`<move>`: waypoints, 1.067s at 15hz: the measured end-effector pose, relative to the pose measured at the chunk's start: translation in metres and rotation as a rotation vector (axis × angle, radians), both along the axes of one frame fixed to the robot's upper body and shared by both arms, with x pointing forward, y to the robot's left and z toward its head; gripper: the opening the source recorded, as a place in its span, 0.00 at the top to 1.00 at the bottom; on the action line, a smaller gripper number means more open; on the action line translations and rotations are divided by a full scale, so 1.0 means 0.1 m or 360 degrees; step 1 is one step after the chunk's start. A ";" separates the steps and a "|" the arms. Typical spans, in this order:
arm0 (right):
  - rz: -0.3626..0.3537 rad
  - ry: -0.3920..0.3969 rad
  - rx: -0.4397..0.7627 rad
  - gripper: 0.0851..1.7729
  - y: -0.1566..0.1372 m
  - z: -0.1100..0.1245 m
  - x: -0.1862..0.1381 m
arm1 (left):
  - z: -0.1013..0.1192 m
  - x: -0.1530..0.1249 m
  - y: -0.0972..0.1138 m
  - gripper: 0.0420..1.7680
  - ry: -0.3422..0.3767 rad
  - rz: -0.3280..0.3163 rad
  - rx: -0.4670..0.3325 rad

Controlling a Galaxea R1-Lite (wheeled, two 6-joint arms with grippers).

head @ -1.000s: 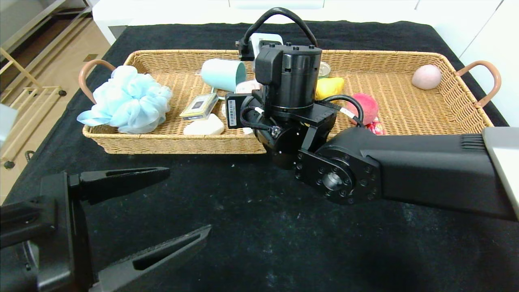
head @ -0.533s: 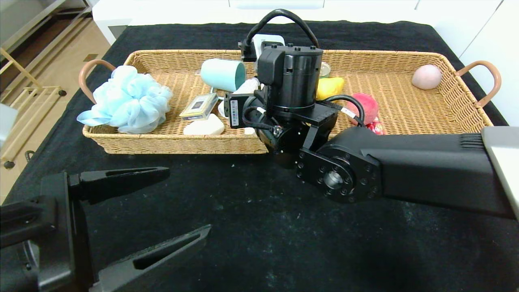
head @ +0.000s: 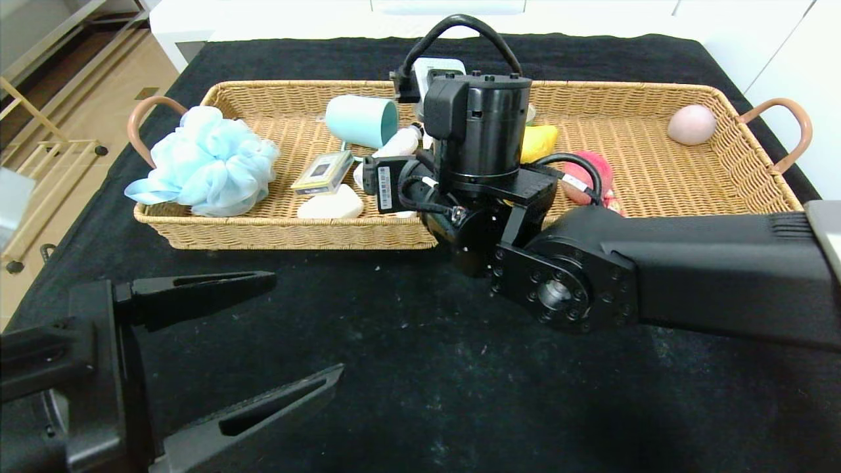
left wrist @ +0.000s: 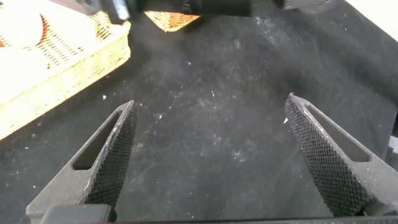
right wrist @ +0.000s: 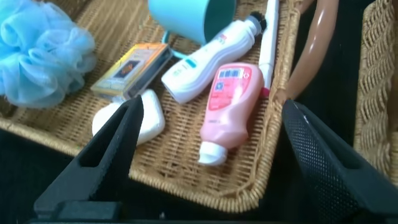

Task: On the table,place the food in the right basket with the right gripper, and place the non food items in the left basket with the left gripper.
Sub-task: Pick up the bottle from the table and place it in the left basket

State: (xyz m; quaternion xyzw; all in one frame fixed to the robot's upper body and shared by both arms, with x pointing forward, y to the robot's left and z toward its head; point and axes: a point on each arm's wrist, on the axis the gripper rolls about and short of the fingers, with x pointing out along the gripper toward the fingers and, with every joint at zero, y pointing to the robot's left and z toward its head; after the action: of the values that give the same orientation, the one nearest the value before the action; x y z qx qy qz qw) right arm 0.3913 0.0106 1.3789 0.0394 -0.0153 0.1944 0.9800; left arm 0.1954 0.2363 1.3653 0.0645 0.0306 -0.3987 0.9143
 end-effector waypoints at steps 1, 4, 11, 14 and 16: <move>0.0003 0.0019 -0.0027 0.08 -0.04 -0.02 -0.04 | 0.00 0.00 0.00 0.03 0.0001 0.0000 0.0001; 0.0033 0.0091 -0.0122 0.07 -0.23 -0.06 -0.20 | 0.00 0.00 0.00 0.03 0.0005 0.0005 0.0001; 0.0077 0.0264 -0.0277 0.05 -1.14 -0.06 -0.60 | -0.02 0.02 0.00 0.03 0.0010 0.0083 0.0019; 0.0053 0.0314 -0.0298 0.05 -1.63 -0.01 -0.83 | -0.05 0.03 0.00 0.03 0.0018 0.0129 0.0033; 0.0028 0.0337 -0.0312 0.04 -1.97 0.01 -0.99 | -0.11 0.02 0.02 0.03 0.0033 0.0173 0.0053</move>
State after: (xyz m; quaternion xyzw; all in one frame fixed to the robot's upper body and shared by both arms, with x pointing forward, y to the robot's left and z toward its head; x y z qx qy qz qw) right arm 0.2924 -0.1859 1.3797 -0.0360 0.1074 0.1984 0.9736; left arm 0.1974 0.2383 1.3547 0.0738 0.0502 -0.3485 0.9330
